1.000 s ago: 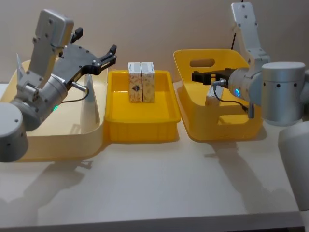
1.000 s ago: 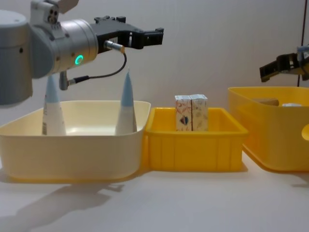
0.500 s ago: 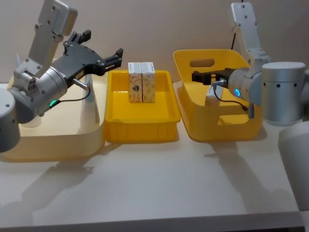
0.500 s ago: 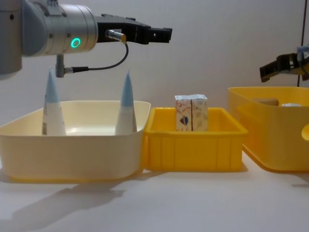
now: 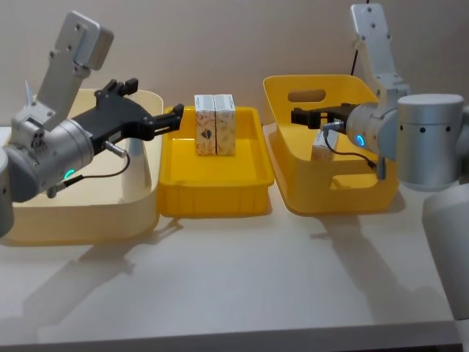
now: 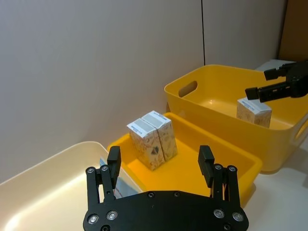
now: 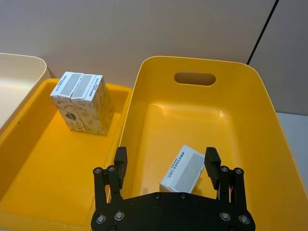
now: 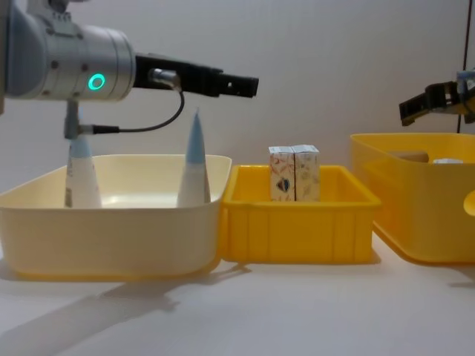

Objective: Bimanual collaborative sorting of washing and personal care products

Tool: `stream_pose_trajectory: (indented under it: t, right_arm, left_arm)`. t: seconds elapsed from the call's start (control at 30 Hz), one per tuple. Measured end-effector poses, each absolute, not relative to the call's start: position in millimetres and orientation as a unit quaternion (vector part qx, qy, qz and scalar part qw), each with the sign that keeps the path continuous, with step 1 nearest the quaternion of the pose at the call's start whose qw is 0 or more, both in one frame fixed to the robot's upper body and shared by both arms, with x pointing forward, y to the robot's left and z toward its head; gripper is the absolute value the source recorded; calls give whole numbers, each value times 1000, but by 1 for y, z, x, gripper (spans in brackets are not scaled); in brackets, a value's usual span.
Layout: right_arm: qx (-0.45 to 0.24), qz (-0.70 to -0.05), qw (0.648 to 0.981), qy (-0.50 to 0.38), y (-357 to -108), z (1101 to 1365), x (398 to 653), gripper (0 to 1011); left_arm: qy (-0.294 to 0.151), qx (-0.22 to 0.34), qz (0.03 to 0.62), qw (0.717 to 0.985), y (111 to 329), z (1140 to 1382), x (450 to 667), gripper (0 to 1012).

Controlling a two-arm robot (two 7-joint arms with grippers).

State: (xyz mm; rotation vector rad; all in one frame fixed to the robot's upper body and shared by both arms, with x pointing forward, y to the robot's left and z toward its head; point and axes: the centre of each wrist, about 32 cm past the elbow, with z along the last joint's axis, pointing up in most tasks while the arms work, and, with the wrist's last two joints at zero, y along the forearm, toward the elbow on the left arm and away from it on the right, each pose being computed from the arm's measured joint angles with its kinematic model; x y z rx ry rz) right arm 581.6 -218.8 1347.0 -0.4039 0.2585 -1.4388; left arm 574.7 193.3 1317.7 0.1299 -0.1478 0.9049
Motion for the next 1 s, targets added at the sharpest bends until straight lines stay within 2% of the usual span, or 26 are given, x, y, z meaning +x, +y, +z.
stream_pose_trajectory:
  t: [0.63,1.0]
  right_arm:
    - [-183,-652,726,117,-219,1347,582,1001]
    - [-183,-652,726,117,-219,1347,582,1001]
  left_arm:
    - [-39,88,455,885,206,1301,565,1003]
    - [-29,90,472,877,212,1290,568,1002]
